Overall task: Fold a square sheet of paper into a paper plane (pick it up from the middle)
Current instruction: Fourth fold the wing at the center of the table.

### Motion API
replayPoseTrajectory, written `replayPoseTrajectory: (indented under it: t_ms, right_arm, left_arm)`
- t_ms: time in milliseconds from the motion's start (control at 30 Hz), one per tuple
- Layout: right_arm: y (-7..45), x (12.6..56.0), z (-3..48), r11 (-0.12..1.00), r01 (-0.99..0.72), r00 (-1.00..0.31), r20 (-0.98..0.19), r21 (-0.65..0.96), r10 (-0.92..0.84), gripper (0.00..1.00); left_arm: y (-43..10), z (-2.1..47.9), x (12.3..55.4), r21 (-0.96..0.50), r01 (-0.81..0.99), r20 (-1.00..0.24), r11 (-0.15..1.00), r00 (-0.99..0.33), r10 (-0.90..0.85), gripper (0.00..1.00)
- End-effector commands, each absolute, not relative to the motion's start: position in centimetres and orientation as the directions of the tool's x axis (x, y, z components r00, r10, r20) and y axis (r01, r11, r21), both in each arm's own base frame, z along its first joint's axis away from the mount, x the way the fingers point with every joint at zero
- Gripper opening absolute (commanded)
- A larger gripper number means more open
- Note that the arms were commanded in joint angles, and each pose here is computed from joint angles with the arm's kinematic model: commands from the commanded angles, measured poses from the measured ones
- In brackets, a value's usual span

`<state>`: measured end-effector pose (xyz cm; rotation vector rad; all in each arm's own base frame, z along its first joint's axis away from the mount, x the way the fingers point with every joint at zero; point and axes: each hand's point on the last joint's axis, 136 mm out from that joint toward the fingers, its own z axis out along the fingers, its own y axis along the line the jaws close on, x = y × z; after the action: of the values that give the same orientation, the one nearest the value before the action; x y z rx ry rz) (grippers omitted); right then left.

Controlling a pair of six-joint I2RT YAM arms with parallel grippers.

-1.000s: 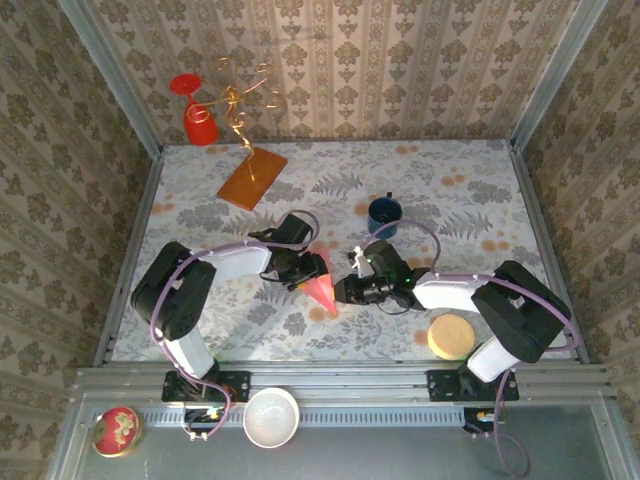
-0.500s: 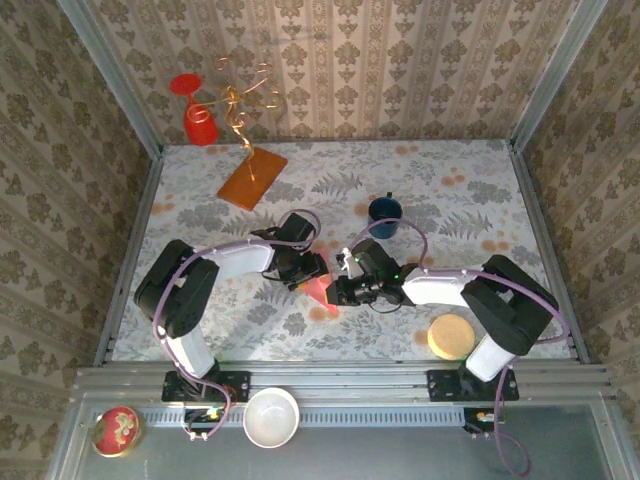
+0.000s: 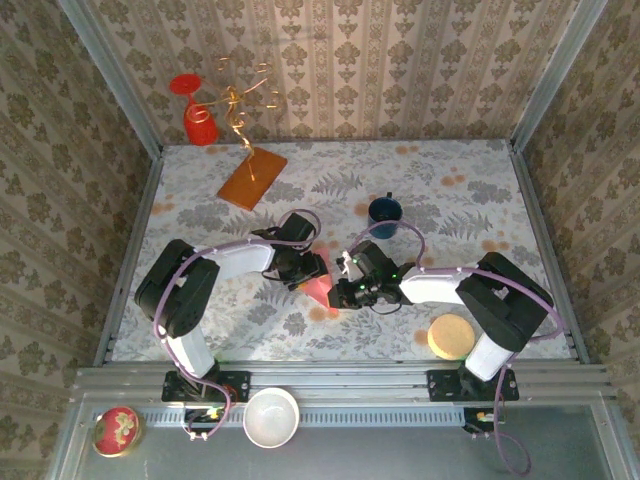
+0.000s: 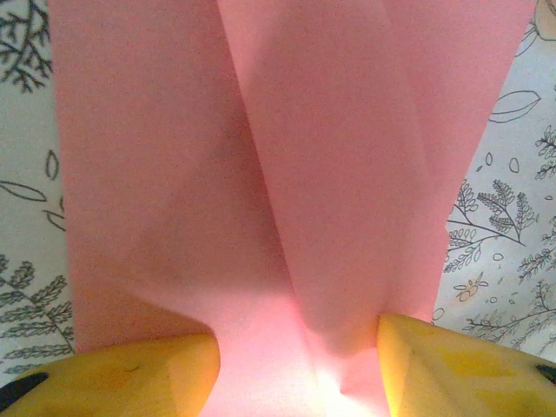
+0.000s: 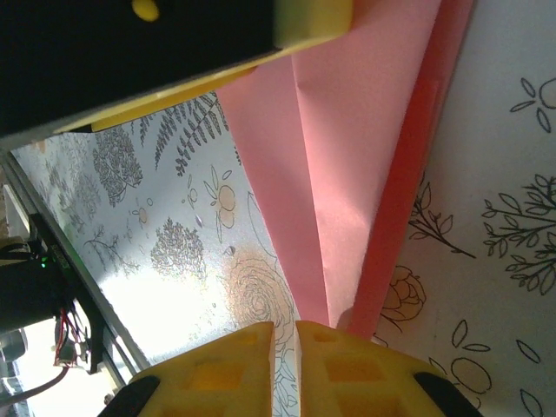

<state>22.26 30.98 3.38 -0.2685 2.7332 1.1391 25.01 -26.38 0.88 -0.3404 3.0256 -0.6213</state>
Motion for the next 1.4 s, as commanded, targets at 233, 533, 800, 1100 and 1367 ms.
replayPoseTrajectory:
  t_ms: [233,533,800,1100,1367]
  right_arm:
    - [31.2,21.7,2.3,0.704,-0.228,-0.973,-0.183,0.673,-0.141,0.16]
    - [31.1,21.7,1.7,0.723,-0.216,-0.976,-0.163,0.657,-0.143,0.17]
    - [30.6,21.7,1.3,0.745,-0.202,-0.979,-0.151,0.635,-0.137,0.17]
    - [30.4,21.6,1.0,0.755,-0.197,-0.98,-0.139,0.625,-0.141,0.17]
    - [29.8,21.2,0.1,0.784,-0.179,-0.984,-0.103,0.594,-0.147,0.17]
  left_arm:
    - [-18.7,-8.2,17.5,0.007,-0.257,0.195,0.966,-0.948,-0.253,0.56]
    - [-18.7,-8.5,17.3,0.006,-0.26,0.203,0.966,-0.945,-0.256,0.56]
    - [-18.7,-8.7,17.1,0.01,-0.255,0.212,0.967,-0.944,-0.251,0.56]
    - [-18.7,-8.7,17.1,0.006,-0.257,0.213,0.966,-0.944,-0.252,0.55]
    - [-19.3,-7.8,17.8,-0.021,-0.252,0.197,0.968,-0.95,-0.243,0.56]
